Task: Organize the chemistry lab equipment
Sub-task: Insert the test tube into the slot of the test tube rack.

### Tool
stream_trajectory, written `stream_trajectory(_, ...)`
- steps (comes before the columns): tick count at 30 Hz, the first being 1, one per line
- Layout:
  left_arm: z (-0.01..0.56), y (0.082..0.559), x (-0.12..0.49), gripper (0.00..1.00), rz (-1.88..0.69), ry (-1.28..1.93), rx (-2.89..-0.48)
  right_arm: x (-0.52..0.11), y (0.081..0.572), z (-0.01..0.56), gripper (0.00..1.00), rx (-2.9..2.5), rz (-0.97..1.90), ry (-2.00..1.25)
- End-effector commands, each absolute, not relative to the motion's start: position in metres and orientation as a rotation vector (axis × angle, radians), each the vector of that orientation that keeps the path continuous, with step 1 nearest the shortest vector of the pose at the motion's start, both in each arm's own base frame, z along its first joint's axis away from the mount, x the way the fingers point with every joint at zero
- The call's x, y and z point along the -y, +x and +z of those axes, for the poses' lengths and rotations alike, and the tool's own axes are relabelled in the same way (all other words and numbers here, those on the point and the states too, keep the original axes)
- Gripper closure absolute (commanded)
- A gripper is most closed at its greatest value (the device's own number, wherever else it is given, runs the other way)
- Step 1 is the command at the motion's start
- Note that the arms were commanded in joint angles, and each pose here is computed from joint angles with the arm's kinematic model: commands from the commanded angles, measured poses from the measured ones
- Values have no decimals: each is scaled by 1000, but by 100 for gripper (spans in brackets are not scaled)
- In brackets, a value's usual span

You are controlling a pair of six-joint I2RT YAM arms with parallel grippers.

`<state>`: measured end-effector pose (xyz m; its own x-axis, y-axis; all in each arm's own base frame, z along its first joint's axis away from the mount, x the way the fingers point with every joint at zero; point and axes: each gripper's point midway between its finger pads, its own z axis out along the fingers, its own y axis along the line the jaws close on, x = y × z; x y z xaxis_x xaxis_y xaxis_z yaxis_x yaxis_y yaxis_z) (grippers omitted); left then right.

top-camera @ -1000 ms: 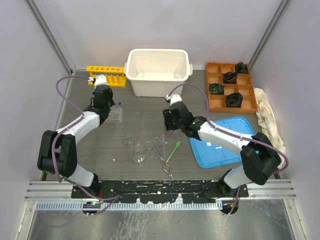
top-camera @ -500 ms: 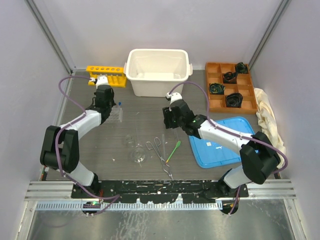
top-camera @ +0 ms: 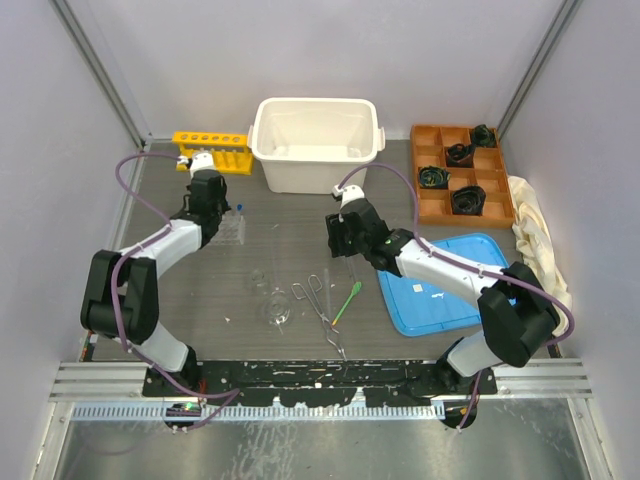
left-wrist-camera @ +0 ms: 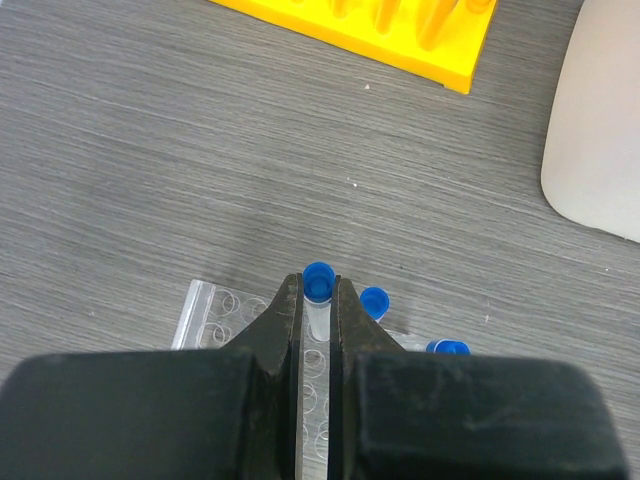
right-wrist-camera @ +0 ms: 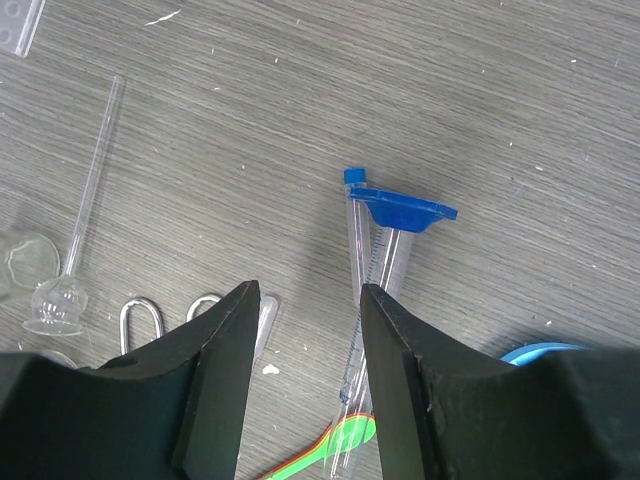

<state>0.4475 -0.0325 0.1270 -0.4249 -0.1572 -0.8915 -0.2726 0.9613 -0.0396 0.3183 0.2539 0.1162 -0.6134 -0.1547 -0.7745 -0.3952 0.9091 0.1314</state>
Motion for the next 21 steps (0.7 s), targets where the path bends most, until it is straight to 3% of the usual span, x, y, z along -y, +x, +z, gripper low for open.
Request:
stream_trajectory(1,150,464,34,100,86,-341,-1932,-264,332,141,49,-2151,410,-373)
stream_trajectory(21,125,462,37,100,85,-357,-2006,-261,332,140,49,-2154,408,-371)
